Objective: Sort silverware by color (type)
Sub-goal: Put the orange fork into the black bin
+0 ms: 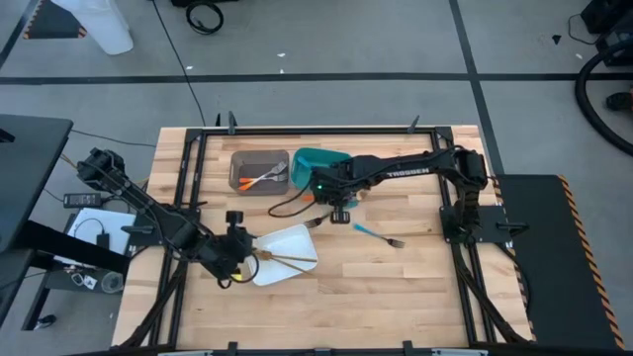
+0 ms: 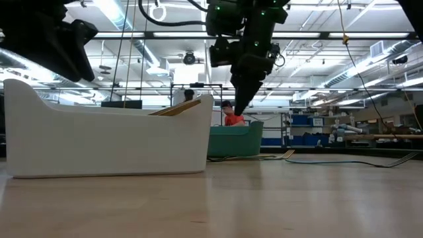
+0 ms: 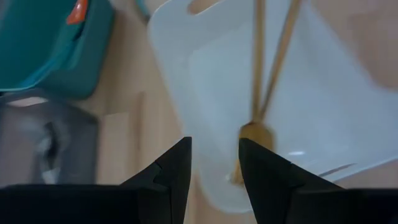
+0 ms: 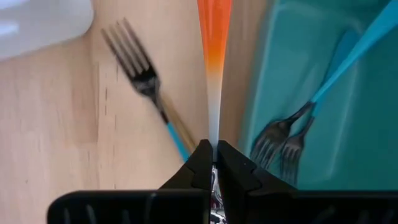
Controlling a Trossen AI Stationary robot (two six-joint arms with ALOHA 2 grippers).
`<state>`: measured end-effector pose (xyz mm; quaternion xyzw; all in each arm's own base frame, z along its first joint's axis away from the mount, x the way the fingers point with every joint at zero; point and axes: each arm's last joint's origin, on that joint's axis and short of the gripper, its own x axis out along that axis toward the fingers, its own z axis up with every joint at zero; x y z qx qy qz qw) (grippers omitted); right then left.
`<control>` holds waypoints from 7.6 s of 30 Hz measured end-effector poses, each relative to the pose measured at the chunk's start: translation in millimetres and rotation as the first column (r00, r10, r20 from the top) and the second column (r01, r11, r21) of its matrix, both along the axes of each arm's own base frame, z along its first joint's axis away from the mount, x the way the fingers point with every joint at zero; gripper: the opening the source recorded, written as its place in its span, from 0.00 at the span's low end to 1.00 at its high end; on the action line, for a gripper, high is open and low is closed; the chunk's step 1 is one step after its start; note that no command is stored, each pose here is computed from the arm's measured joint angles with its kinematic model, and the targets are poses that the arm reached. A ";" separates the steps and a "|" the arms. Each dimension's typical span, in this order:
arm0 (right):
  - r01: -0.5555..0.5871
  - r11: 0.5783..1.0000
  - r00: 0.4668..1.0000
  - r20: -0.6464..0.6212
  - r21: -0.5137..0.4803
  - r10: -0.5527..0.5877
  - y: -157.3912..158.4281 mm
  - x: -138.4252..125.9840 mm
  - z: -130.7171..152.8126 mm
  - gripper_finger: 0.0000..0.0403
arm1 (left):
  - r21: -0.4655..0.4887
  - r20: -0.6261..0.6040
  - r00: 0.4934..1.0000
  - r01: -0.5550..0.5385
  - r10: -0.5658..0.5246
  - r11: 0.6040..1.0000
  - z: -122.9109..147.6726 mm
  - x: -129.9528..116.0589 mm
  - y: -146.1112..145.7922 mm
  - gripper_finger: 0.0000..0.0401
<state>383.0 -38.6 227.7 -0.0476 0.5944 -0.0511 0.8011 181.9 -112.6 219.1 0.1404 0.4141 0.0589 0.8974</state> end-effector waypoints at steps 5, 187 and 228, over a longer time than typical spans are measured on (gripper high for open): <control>0.012 1.000 0.998 0.061 -0.006 -0.012 -5.7 6.6 17.0 0.05 | 0.110 -0.016 0.999 -0.035 0.037 0.993 -1.8 -4.5 5.7 0.35; 0.008 0.934 0.821 0.531 0.357 -0.210 -33.4 48.0 34.4 0.05 | 0.863 -0.319 0.947 0.306 -0.037 0.402 2.0 73.2 71.9 0.35; -0.084 0.906 0.809 0.558 0.416 -0.181 -31.4 50.0 37.8 0.05 | 0.861 -0.417 0.907 0.413 -0.051 0.296 4.8 77.1 78.3 0.02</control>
